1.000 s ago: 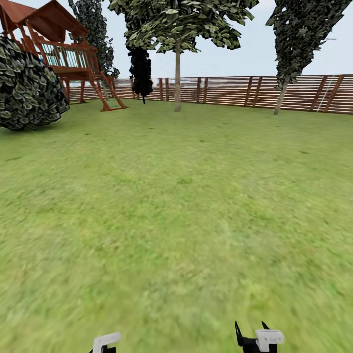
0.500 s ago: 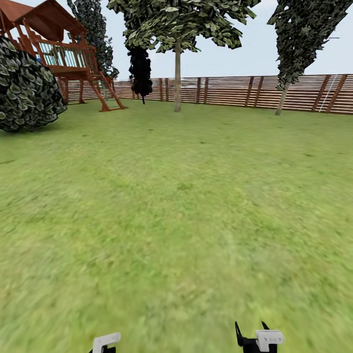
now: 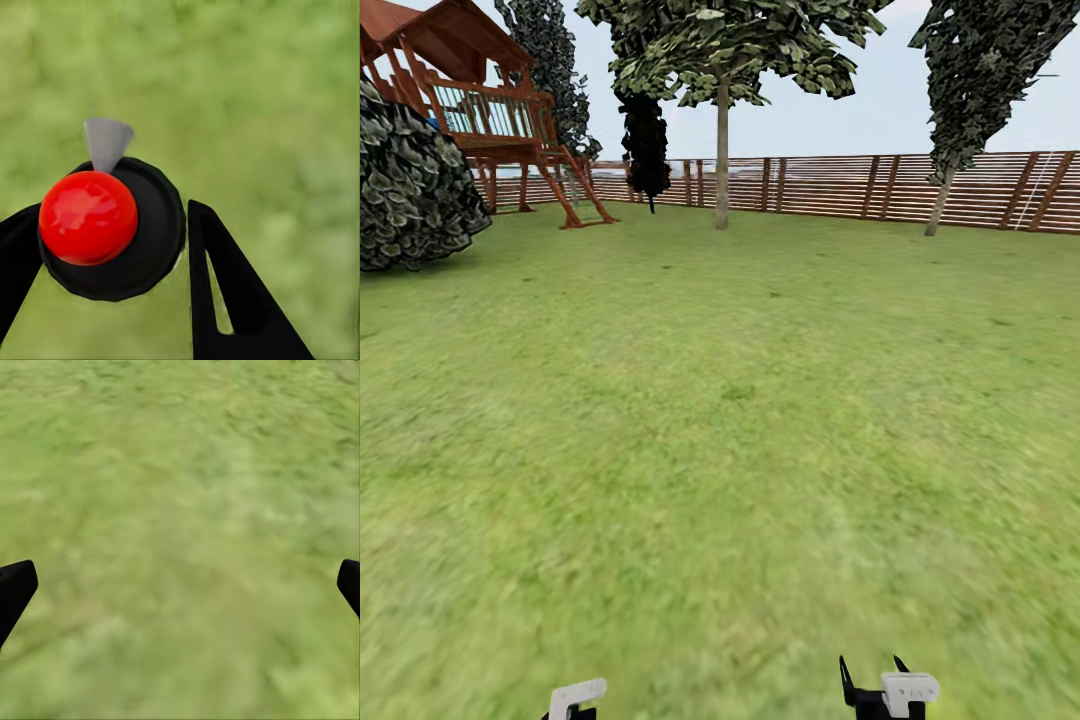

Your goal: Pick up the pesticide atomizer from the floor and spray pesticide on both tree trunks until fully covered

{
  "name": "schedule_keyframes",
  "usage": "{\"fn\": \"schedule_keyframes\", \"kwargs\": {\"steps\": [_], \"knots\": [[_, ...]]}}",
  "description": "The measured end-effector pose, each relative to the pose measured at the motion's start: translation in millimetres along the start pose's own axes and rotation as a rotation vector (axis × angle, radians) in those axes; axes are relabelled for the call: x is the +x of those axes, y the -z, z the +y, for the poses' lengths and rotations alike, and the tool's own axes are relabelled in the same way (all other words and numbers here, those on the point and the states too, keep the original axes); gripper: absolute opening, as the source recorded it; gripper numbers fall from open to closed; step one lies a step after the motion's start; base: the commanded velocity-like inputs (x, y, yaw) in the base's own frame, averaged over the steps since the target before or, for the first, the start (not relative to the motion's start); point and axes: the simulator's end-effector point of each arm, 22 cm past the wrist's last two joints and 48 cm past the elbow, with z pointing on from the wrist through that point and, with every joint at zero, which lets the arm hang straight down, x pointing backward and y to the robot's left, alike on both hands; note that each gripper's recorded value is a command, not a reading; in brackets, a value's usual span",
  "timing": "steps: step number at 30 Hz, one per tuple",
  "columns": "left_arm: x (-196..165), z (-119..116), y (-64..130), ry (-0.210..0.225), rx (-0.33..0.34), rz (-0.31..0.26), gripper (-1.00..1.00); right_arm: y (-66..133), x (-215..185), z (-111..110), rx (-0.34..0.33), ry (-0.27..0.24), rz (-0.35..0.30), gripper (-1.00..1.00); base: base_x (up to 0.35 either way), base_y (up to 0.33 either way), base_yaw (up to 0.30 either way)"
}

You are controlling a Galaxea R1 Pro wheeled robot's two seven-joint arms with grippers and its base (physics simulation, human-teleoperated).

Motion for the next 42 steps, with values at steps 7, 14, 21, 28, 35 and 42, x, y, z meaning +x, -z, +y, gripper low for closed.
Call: {"fn": "schedule_keyframes", "kwargs": {"steps": [7, 14, 21, 28, 35, 42], "knots": [[0.0, 0.0, 0.0, 0.000, 0.000, 0.000, -1.00, -0.2, -0.5, -0.9, 0.002, 0.000, -0.002, 1.00, 0.338, 0.000, 0.000], [0.0, 0.0, 0.0, 0.000, 0.000, 0.000, -1.00, -0.4, -1.3, -2.0, 0.004, 0.001, -0.004, 1.00, 0.338, 0.000, 0.000], [0.0, 0.0, 0.0, 0.000, 0.000, 0.000, -1.00, -0.3, -0.9, -1.4, 0.003, 0.001, -0.003, 1.00, 0.338, 0.000, 0.000], [0.0, 0.0, 0.0, 0.000, 0.000, 0.000, -1.00, -0.3, -0.9, -0.6, 0.002, 0.000, -0.003, 1.00, 0.338, 0.000, 0.000], [0.0, 0.0, 0.0, 0.000, 0.000, 0.000, -1.00, -0.3, -0.9, -0.5, 0.002, 0.000, -0.003, 1.00, 0.338, 0.000, 0.000], [0.0, 0.0, 0.0, 0.000, 0.000, 0.000, -1.00, -0.3, -0.9, -0.5, 0.002, 0.000, -0.003, 1.00, 0.338, 0.000, 0.000]]}}
